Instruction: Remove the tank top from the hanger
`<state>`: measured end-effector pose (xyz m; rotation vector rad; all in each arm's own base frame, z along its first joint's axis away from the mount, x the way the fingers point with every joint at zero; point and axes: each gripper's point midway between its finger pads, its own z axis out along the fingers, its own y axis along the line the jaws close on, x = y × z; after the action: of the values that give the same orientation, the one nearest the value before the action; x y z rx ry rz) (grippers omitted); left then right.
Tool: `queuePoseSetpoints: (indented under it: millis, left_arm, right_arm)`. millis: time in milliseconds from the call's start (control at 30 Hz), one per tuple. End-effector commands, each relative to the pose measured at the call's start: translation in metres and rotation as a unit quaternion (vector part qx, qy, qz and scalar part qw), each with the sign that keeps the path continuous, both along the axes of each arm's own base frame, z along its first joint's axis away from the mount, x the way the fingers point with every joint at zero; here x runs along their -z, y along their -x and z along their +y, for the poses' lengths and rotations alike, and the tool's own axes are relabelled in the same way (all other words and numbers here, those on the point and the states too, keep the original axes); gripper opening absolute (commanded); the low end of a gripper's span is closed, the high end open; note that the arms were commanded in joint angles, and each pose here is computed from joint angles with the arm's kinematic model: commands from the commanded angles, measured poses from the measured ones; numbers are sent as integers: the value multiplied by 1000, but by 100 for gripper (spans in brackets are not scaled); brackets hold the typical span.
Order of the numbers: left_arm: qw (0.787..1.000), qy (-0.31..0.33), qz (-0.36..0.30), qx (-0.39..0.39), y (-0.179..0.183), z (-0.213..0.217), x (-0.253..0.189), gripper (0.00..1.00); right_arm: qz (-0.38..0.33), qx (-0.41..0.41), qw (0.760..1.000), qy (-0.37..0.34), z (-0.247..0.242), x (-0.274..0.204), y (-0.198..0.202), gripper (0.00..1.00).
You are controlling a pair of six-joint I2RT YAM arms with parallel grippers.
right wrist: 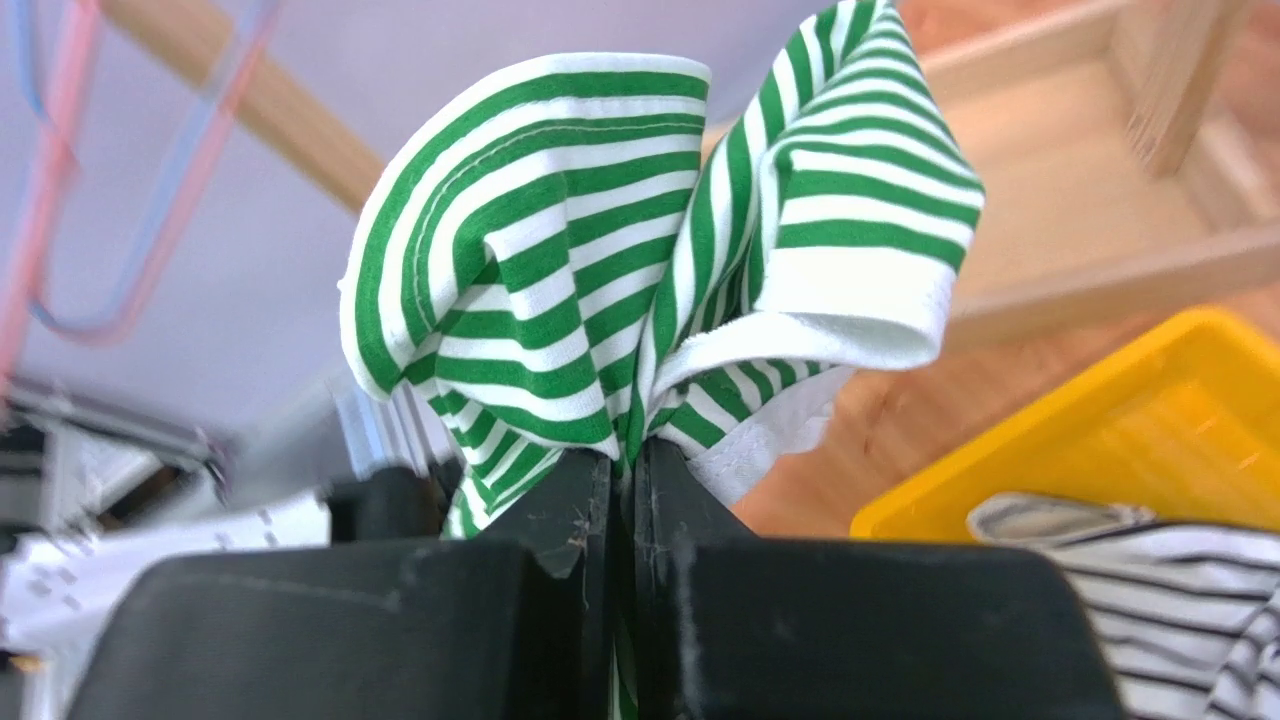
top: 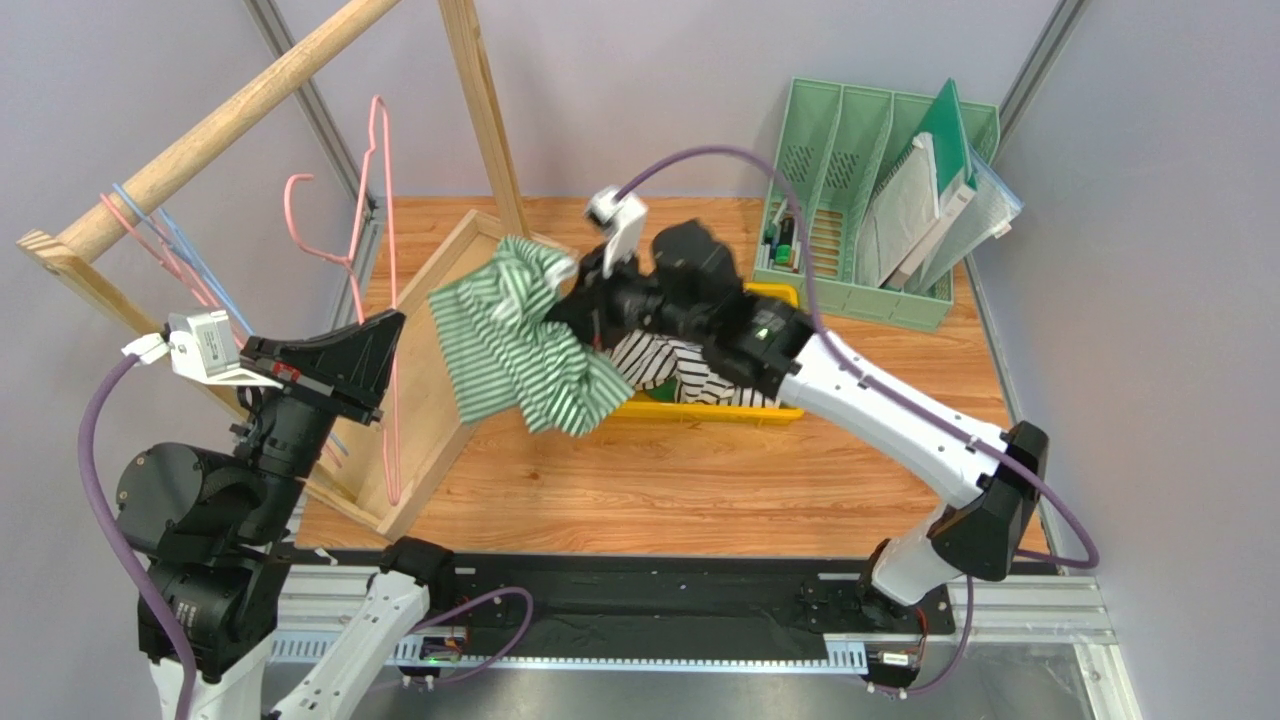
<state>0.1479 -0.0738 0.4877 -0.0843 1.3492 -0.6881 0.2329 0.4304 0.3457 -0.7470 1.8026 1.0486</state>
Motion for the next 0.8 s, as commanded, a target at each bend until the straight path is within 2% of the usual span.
queuePoseSetpoints:
  millis: [0, 67, 133, 300, 367, 433, 500, 667, 767]
  left_arm:
    - [1000, 4, -24, -6, 10, 5, -15, 0]
    - [1000, 3, -26, -6, 10, 5, -16, 0]
    - [1000, 4, -29, -7, 11, 6, -19, 0]
    - [999, 1, -31, -9, 12, 6, -19, 0]
    - [999, -2, -31, -9, 11, 6, -19, 0]
    - [1000, -3, -30, -10, 10, 6, -19, 0]
    - [1000, -5, -28, -10, 9, 6, -18, 0]
    - [1000, -3, -26, -8, 5, 4, -16, 0]
    - [1000, -5, -23, -6, 2, 3, -13, 0]
  right_arm:
    - [62, -35, 992, -104, -20, -48, -25, 0]
    - [85, -36, 988, -124, -27, -51, -37, 0]
    - [106, -17, 985, -133, -40, -43, -64, 0]
    - [221, 15, 965, -137, -67, 6, -120, 0]
    - [267, 27, 957, -111, -70, 48, -142, 0]
    - [307, 26, 950, -55, -77, 91, -153, 0]
    - [336, 21, 941, -21, -81, 109, -154, 0]
    - [346, 62, 936, 7, -90, 148, -178, 0]
    - [317, 131, 937, 63, -103, 172, -204, 0]
